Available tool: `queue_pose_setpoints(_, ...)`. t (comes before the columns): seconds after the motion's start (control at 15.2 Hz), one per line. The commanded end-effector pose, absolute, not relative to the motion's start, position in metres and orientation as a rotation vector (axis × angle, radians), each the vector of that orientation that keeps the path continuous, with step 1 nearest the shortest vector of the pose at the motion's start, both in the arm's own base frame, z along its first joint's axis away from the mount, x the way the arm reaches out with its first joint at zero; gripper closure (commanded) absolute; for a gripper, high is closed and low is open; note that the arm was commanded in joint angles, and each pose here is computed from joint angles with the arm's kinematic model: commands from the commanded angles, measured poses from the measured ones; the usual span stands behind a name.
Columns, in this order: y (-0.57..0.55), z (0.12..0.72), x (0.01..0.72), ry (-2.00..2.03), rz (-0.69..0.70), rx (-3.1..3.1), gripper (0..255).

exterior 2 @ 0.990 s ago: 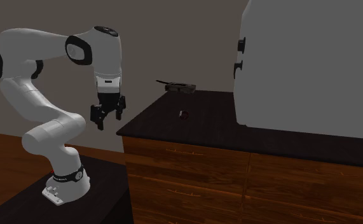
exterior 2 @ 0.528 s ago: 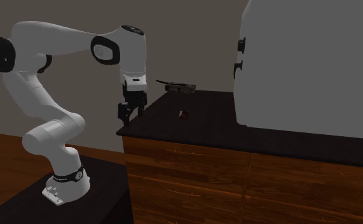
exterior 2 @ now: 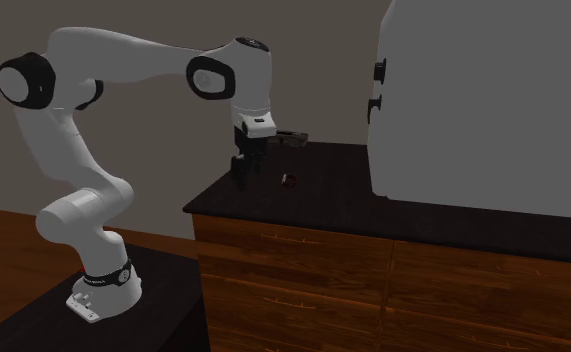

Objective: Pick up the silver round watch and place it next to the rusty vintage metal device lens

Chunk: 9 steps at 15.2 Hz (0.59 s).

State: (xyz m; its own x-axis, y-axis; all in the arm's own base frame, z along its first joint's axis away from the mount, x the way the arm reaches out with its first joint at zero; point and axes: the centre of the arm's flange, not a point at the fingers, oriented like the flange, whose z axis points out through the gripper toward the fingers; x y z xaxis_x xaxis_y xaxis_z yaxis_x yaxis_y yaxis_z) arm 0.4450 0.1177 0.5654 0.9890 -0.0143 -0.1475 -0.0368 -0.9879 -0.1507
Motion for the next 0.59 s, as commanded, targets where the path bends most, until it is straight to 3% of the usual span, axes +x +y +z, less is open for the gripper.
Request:
queue_pose_setpoints(0.0, 0.131, 0.571, 0.467, 0.022, 0.210, -2.965, 0)
queue_pose_setpoints(0.53, 0.180, 0.579, 0.532, -0.031, 0.182, -2.919, 0)
